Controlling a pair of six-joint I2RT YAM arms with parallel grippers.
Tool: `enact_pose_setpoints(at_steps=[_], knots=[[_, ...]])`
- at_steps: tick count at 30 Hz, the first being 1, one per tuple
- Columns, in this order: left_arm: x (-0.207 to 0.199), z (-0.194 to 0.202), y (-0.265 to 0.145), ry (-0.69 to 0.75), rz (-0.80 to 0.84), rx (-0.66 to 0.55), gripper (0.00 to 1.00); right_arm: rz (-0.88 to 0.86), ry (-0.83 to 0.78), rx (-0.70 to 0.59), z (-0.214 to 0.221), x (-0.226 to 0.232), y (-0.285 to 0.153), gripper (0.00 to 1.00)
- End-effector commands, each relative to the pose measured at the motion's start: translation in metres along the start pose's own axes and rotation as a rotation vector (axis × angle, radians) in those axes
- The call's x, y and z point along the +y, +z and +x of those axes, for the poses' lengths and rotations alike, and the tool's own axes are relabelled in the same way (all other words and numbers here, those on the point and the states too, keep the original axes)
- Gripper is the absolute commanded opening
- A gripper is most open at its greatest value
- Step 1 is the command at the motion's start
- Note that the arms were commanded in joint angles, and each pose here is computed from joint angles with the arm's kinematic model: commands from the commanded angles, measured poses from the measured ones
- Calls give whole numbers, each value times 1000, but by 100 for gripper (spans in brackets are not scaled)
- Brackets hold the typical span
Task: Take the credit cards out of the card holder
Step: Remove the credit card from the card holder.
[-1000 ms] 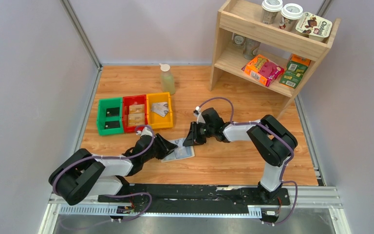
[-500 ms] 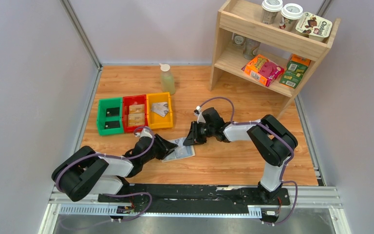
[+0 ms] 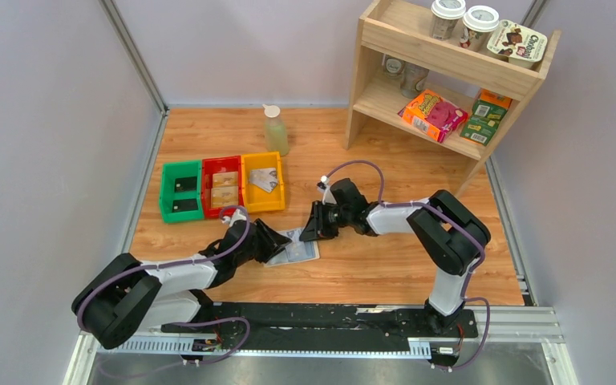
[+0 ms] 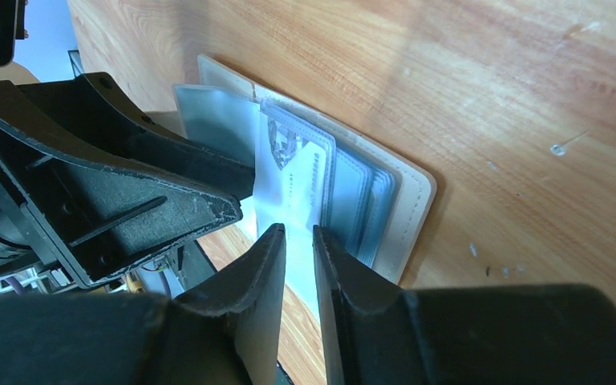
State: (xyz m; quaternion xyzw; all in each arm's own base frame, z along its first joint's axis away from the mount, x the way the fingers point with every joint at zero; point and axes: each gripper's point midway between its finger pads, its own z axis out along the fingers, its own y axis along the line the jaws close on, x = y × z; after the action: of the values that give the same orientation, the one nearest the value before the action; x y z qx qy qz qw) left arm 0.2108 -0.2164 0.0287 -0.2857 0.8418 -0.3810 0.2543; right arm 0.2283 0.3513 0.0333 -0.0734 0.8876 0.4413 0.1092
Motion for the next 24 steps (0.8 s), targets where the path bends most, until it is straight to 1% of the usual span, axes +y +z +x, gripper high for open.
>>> enact_pose_setpoints(at_steps=[1,6,11,16,21,24], knots=[[30,3,-4,69,-127,10,49,150,6,21,17,-30,-6,29],[14,5,-1,78,-59,29,41,187,-17,2,11,-29,-9,30],[-6,9,2,93,25,59,38,209,22,55,26,-42,-5,29],[-23,5,-1,68,117,32,32,185,29,55,27,-43,0,27],[-30,-4,-12,58,169,-27,24,175,52,56,27,-47,1,26],[-35,-6,-20,59,197,-35,20,170,55,59,27,-47,2,26]])
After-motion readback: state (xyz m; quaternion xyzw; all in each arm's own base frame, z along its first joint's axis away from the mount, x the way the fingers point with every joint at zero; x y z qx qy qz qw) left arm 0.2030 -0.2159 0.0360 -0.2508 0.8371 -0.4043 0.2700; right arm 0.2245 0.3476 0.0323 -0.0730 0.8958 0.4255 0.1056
